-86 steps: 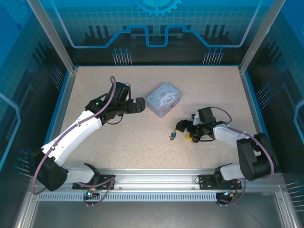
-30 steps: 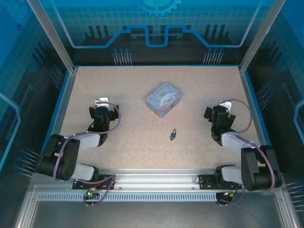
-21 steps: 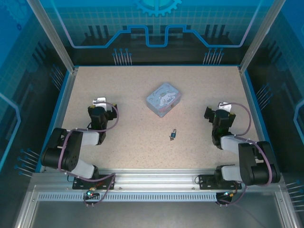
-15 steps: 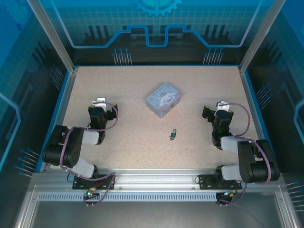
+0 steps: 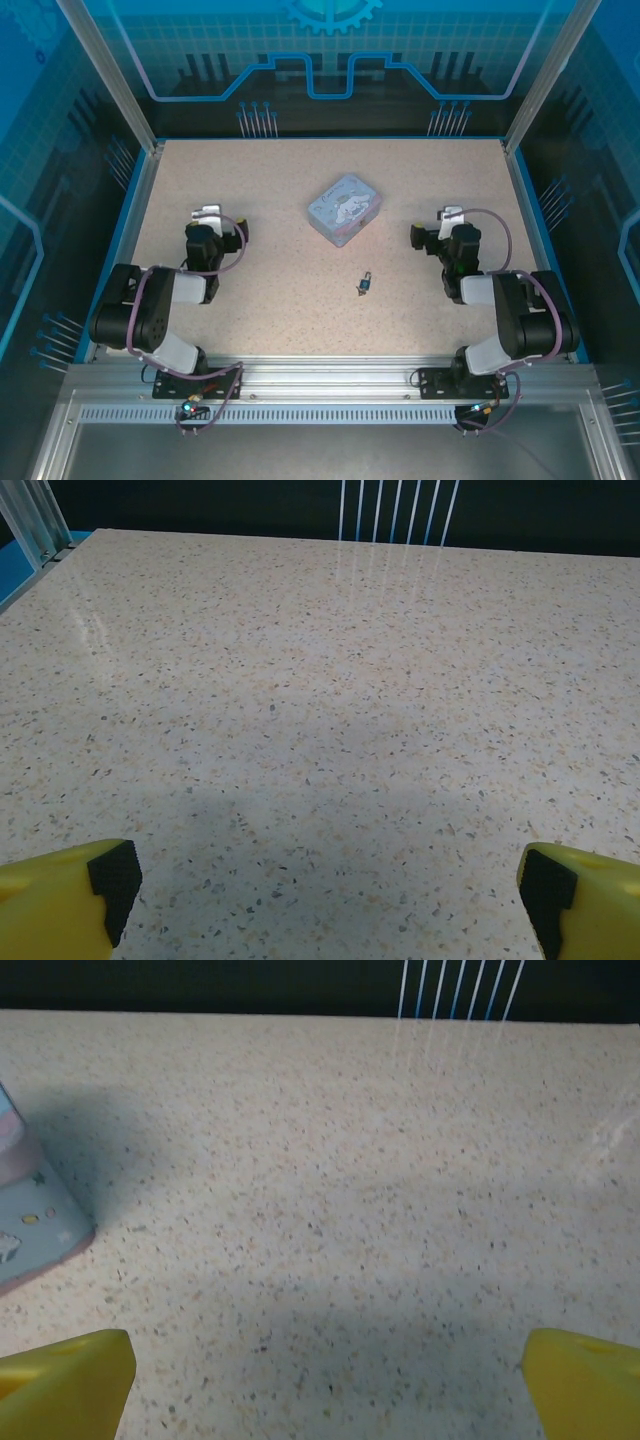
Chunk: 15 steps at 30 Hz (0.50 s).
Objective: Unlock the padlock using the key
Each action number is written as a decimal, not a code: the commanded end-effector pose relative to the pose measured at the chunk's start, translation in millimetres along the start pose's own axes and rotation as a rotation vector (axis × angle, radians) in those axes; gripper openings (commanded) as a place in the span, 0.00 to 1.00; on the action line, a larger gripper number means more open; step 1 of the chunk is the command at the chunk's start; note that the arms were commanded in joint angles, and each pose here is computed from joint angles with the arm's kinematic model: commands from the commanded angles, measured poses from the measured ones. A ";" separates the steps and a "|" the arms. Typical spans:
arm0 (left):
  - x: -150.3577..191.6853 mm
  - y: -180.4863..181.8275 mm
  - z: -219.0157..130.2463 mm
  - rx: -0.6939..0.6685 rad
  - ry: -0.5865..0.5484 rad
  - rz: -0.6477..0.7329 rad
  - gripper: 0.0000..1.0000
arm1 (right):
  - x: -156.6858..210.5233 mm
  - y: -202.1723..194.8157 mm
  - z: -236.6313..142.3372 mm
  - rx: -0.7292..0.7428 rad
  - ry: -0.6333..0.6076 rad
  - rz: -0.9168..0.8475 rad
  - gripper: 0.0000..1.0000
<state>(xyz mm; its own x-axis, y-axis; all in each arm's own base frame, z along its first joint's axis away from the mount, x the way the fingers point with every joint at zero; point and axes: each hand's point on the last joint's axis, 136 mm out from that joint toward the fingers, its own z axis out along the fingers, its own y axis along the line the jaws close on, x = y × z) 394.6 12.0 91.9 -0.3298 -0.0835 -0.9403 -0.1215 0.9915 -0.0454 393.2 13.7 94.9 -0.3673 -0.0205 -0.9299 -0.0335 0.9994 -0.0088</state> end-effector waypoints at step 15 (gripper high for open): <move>-2.4 -4.2 1.5 0.035 -0.004 -0.023 0.99 | -0.9 3.3 2.8 0.049 0.013 -0.063 1.00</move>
<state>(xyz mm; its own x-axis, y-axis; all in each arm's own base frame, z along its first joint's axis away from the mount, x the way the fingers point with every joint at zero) 394.9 9.1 91.9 -0.3310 -0.0837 -0.9399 -0.1052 0.9931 -0.0515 392.4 16.6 92.9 -0.3787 -0.0656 -0.9232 -0.0153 0.9978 -0.0647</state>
